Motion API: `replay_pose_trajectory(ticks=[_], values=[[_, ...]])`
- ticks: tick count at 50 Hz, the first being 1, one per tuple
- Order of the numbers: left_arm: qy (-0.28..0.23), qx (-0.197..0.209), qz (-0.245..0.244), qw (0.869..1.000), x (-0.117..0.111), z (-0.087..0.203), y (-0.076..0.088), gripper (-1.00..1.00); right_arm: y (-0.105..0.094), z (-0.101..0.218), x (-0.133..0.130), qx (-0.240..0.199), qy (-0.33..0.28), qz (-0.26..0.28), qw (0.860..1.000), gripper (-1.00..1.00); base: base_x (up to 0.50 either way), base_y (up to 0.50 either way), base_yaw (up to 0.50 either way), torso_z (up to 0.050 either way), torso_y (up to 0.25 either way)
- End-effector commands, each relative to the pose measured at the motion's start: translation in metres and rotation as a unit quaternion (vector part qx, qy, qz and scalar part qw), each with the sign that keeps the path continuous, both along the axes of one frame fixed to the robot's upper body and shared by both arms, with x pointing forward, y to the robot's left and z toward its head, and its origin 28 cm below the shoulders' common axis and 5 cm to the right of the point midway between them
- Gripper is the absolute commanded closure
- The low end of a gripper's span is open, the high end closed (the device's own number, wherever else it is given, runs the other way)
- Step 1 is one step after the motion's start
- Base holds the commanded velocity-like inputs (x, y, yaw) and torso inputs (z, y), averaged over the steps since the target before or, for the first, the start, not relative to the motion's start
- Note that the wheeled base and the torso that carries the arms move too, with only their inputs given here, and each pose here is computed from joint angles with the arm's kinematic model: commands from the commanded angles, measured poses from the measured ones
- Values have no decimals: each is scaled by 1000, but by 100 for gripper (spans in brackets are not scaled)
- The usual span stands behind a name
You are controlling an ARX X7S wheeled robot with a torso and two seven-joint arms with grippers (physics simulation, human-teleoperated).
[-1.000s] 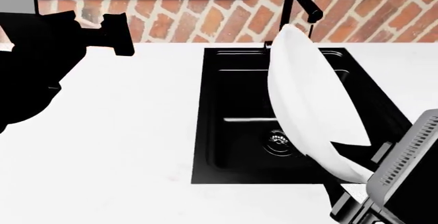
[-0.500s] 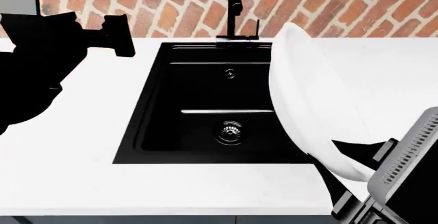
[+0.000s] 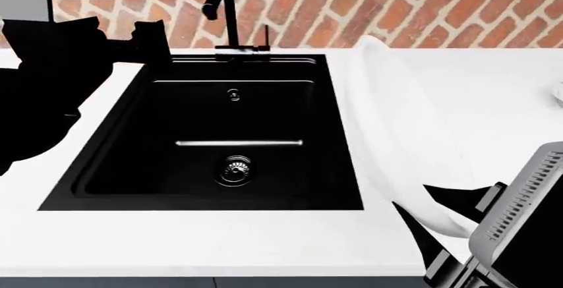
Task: Place the two vegetables and bowl onto the tray for setting up a vegetable dip station.
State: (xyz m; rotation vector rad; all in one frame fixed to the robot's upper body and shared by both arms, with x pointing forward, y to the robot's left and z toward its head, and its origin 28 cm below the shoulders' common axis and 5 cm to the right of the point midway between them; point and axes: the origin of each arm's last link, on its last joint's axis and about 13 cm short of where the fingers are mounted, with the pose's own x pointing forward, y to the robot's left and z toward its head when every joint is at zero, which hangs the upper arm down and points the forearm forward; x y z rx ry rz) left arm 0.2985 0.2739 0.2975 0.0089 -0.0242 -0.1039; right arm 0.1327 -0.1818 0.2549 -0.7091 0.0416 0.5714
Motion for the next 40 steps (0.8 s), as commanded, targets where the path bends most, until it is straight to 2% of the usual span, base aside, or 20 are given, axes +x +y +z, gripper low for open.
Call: replay_pose_trajectory(ticks=[1, 40], values=[[-3, -5, -1, 1000, 1, 0, 0, -100, -1, 25, 3, -14, -103, -3, 995, 100, -1, -500, 0, 0, 0], [-3, -5, -3, 1000, 1, 0, -1, -100, -3, 35, 1, -21, -115, -4, 993, 100, -1, -500, 0, 0, 0]])
